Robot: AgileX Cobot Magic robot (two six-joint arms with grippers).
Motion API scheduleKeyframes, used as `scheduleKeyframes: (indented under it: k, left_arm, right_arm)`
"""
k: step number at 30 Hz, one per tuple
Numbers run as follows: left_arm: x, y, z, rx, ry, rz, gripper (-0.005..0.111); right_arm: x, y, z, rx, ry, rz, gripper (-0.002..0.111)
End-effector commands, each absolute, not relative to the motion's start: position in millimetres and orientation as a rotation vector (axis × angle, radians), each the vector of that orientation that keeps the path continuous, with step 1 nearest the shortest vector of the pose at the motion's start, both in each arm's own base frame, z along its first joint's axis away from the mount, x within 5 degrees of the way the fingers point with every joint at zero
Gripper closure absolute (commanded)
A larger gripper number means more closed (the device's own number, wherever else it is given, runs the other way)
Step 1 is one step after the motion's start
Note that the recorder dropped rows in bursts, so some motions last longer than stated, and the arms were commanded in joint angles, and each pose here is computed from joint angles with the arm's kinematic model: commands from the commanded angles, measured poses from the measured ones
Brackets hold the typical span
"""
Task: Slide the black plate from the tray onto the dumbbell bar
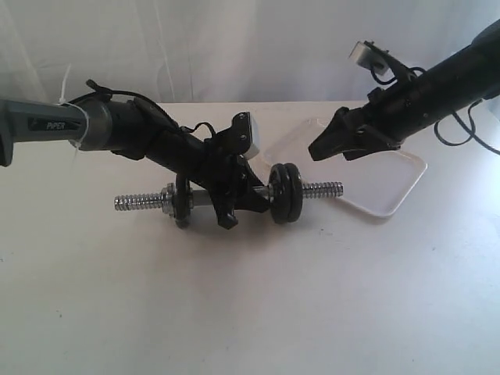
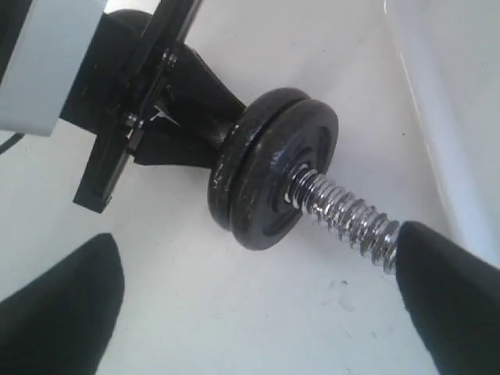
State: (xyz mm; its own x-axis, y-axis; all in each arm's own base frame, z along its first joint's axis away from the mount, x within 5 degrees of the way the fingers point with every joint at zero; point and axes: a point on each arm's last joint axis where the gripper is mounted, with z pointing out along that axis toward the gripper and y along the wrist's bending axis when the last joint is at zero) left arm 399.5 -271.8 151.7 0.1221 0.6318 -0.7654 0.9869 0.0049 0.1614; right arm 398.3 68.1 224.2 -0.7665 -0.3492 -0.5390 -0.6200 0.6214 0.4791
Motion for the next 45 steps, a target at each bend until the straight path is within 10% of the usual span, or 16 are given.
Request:
scheduleKeyframes:
  k: [1,6,10,25,45]
  left_arm:
    - [376.2,-267.7,273.2,1.573,1.364,-0.640,0.107]
    - [378.6,-268.8,264.8,1.581,1.380,-0.644,0.107]
    - [378.0,-268.8,264.9,1.583,1.379,-0.652,0.107]
    - [376.5,-268.4,263.6,1.602,1.389,-0.662,0.107]
    - [376.8,-268.8,260.0,1.596,1.416,-0.684,0.107]
  right_arm:
    - [395.5,61.3,228.3,-0.792,2.470,0.894,0.034]
    - [396.4,58.6,226.5,-0.777,2.499,0.841,0.060]
    - [397.0,53.1,224.9,-0.745,2.552,0.753,0.108]
    - [368.6,22.9,229.0,-0.373,2.758,0.305,0.108]
    - [213.5,13.6,277.1,-0.096,2.456,0.173,0.108]
